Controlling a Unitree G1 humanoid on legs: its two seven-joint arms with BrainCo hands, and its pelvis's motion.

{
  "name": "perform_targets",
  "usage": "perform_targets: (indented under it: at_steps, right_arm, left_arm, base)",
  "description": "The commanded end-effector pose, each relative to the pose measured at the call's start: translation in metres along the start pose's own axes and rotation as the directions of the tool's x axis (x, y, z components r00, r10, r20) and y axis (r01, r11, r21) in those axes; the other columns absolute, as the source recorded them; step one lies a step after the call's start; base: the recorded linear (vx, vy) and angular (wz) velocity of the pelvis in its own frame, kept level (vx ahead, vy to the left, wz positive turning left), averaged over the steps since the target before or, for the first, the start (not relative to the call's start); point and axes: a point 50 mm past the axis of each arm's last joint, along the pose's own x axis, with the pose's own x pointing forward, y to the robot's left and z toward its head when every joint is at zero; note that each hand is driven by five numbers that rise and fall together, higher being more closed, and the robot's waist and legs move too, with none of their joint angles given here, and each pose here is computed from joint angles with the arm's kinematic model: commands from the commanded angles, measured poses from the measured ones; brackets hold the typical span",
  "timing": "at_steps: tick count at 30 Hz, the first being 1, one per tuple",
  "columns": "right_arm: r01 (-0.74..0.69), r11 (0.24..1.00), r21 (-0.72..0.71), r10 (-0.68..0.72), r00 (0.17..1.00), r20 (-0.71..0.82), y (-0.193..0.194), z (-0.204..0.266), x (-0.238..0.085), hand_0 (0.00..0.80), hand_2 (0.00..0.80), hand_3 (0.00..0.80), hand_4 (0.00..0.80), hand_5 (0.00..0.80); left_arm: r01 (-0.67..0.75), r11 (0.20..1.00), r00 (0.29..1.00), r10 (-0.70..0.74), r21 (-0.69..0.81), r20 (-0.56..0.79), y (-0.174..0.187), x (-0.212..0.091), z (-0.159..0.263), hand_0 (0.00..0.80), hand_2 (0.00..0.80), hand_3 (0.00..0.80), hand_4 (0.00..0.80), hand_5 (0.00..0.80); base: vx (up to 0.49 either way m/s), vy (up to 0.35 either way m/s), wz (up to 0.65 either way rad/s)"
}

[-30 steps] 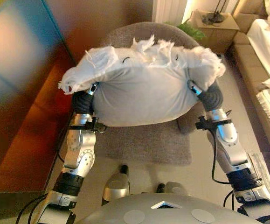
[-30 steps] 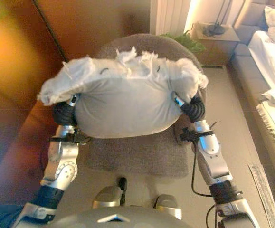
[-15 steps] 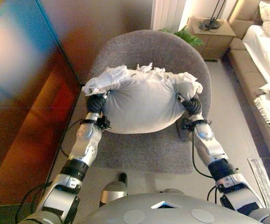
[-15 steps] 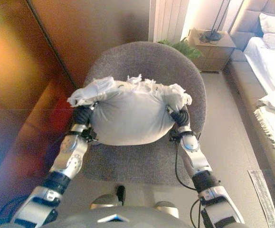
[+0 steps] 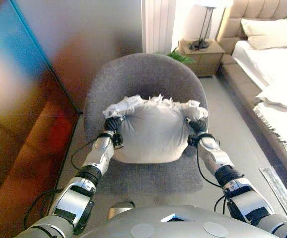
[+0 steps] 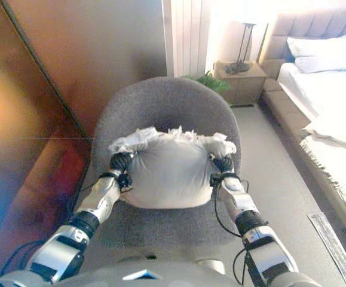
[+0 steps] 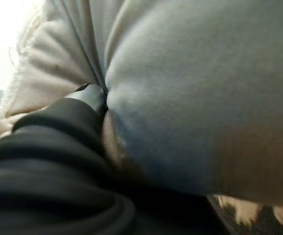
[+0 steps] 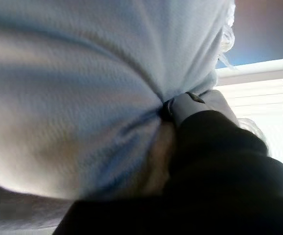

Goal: Pick up the cushion and take it to the sofa

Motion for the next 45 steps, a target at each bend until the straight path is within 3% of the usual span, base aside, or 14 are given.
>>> perform_targets:
  at_steps: [1,3,5,7,8,9,10,13,14,15,20,28,38,45]
  right_arm:
    - [-0.114,0.991,0.071,0.111,0.993,0.045,0.027,0.039,0.014,0.8,0.8,0.8,0.8,0.8]
    - [-0.12,0.99,0.072,0.12,0.993,0.003,0.023,0.034,0.017,0.8,0.8,0.8,0.8,0.8]
    - [-0.109,0.993,0.044,0.111,0.992,-0.054,0.016,0.026,0.019,0.8,0.8,0.8,0.8,0.8]
    - [-0.095,0.995,0.013,0.096,0.989,-0.114,0.01,0.017,0.02,0.8,0.8,0.8,0.8,0.8]
    - [-0.088,0.996,0.0,0.087,0.987,-0.136,0.005,0.014,0.02,0.8,0.8,0.8,0.8,0.8]
    - [-0.093,0.996,-0.012,0.089,0.982,-0.166,0.002,0.011,0.02,0.8,0.8,0.8,0.8,0.8]
    - [-0.101,0.994,-0.033,0.093,0.976,-0.195,-0.002,0.007,0.02,0.8,0.8,0.8,0.8,0.8]
    - [-0.106,0.988,-0.111,0.069,0.953,-0.296,-0.016,-0.006,0.018,0.8,0.8,0.8,0.8,0.8]
    - [-0.089,0.988,-0.123,0.049,0.953,-0.298,-0.019,-0.007,0.018,0.226,0.226,0.226,0.226,0.226]
    - [-0.052,0.99,-0.132,0.011,0.957,-0.291,-0.024,-0.005,0.019,0.0,0.0,0.0,0.0,0.0]
    - [0.127,0.989,-0.072,-0.135,0.986,-0.103,-0.038,0.039,0.026,0.0,0.0,0.0,0.0,0.0]
    - [0.332,0.943,0.023,-0.331,0.927,0.177,-0.112,0.117,0.01,0.0,0.0,0.0,0.0,0.0]
    - [0.623,0.745,0.237,-0.667,0.693,0.273,-0.218,0.115,-0.051,0.0,0.0,0.0,0.0,0.0]
    - [0.785,0.55,0.286,-0.835,0.508,0.211,-0.273,0.078,-0.096,0.0,0.0,0.0,0.0,0.0]
  left_arm:
    - [0.035,0.996,0.999,-0.038,0.08,0.033,-0.026,0.022,0.036,0.8,0.8,0.8,0.8,0.8]
    - [0.012,0.997,1.0,-0.011,0.08,-0.01,-0.022,0.022,0.03,0.787,0.787,0.787,0.787,0.787]
    - [0.01,0.996,0.999,-0.005,0.087,-0.052,-0.021,0.022,0.025,0.511,0.511,0.511,0.511,0.511]
    - [0.006,0.994,0.996,0.004,0.106,-0.093,-0.02,0.022,0.019,0.392,0.392,0.392,0.392,0.392]
    - [0.004,0.993,0.994,0.009,0.12,-0.109,-0.018,0.021,0.015,0.198,0.198,0.198,0.198,0.198]
    - [0.003,0.991,0.992,0.014,0.131,-0.129,-0.016,0.021,0.012,0.066,0.066,0.066,0.066,0.066]
    - [0.005,0.99,0.988,0.017,0.139,-0.154,-0.015,0.02,0.008,0.0,0.0,0.0,0.0,0.0]
    - [0.014,0.987,0.971,0.024,0.157,-0.24,-0.011,0.016,-0.009,0.0,0.0,0.0,0.0,0.0]
    - [0.006,0.988,0.968,0.033,0.156,-0.249,-0.009,0.016,-0.011,0.0,0.0,0.0,0.0,0.0]
    - [-0.013,0.988,0.962,0.055,0.153,-0.268,-0.006,0.014,-0.014,0.0,0.0,0.0,0.0,0.0]
    - [-0.076,0.98,0.961,0.121,0.185,-0.248,0.009,0.014,-0.011,0.0,0.0,0.0,0.0,0.0]
    - [-0.388,0.916,0.911,0.398,0.098,-0.107,0.101,0.004,0.026,0.0,0.0,0.0,0.0,0.0]
    - [-0.659,0.74,0.737,0.671,0.133,-0.081,0.199,-0.057,0.002,0.0,0.0,0.0,0.0,0.0]
    - [-0.793,0.601,0.6,0.799,0.1,-0.037,0.232,-0.097,-0.012,0.0,0.0,0.0,0.0,0.0]
  base:
    - [0.174,-0.028,0.0]
    - [0.121,-0.007,0.01]
    - [0.114,0.005,0.0]
    - [0.115,0.003,0.01]
    - [0.083,0.001,0.03]
    - [0.106,0.004,0.04]
    - [0.151,0.007,0.04]
    - [0.196,0.005,0.02]
    - [0.109,0.001,0.02]
    - [0.118,0.005,0.02]
    - [0.049,0.036,0.0]
    - [-0.059,0.072,0.01]
    - [-0.051,0.014,0.04]
    - [-0.131,-0.019,0.0]
